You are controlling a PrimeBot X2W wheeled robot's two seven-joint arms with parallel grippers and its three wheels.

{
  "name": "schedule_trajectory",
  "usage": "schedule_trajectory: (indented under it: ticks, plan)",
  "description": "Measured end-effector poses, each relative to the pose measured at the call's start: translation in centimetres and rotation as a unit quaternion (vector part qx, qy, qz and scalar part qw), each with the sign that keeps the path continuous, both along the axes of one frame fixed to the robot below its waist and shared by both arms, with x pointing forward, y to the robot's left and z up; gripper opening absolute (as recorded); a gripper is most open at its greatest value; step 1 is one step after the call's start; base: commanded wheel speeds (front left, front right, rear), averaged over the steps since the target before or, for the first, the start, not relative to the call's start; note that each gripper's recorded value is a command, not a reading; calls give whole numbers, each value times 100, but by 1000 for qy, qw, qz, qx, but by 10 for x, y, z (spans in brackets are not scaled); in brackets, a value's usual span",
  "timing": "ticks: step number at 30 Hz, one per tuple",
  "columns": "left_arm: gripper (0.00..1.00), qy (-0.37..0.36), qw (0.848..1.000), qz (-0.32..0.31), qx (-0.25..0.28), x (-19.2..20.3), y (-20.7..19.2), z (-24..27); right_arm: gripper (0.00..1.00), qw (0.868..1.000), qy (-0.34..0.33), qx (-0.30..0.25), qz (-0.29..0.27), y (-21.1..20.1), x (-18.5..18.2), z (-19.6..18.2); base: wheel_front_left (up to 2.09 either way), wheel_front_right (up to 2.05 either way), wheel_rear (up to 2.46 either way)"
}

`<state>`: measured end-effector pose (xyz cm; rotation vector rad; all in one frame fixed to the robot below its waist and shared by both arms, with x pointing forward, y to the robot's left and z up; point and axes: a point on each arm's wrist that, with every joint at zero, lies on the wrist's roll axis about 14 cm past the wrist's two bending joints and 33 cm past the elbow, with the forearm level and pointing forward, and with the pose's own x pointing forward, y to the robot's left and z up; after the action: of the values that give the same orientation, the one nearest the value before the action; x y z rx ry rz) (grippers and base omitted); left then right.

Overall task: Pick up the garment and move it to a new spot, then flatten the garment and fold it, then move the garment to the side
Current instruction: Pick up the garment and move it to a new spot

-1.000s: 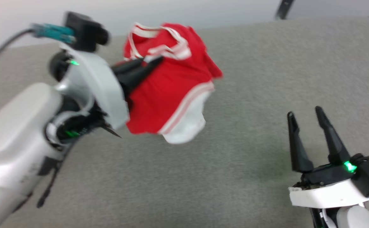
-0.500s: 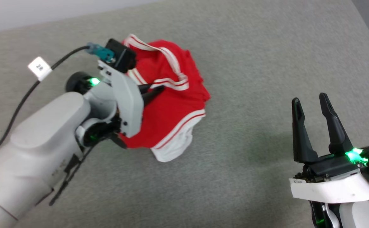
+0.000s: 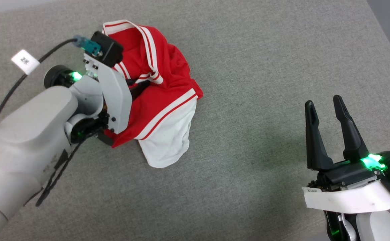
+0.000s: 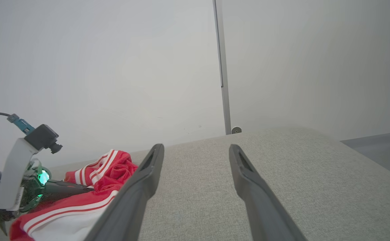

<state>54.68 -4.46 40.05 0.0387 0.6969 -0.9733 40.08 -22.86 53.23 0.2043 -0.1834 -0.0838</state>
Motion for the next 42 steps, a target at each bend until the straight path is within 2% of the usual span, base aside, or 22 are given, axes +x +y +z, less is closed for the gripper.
schedule_trajectory:
  ticks: [1,2,3,4,13,26,29,34,42]
  plan:
    - [0,0,1000,-1,1,0,0,0,100,1000,0,0,1,1,0,0,0,0,0]
    - [24,1,1000,-1,2,0,0,0,100,1000,-1,0,2,1,1,0,0,0,0]
    - [52,1,1000,-1,3,0,0,0,100,1000,-2,-1,3,2,2,1,0,0,0]
    - [100,1,1000,-1,3,-1,0,0,100,1000,-4,-2,5,3,3,2,0,0,0]
    - [100,3,999,18,-38,-7,0,18,100,1000,1,-5,29,18,7,-2,0,0,0]
    - [100,-17,980,101,-168,-27,32,74,100,997,19,-22,77,50,13,-15,0,0,0]
    - [100,-17,971,140,-193,-36,51,76,100,996,25,-21,84,55,9,-20,0,0,0]
    - [100,-9,947,222,-231,-54,90,73,100,995,33,-27,90,55,4,-23,0,0,0]
    - [100,14,916,317,-246,-95,145,58,100,992,51,-41,108,56,-9,-34,0,0,0]
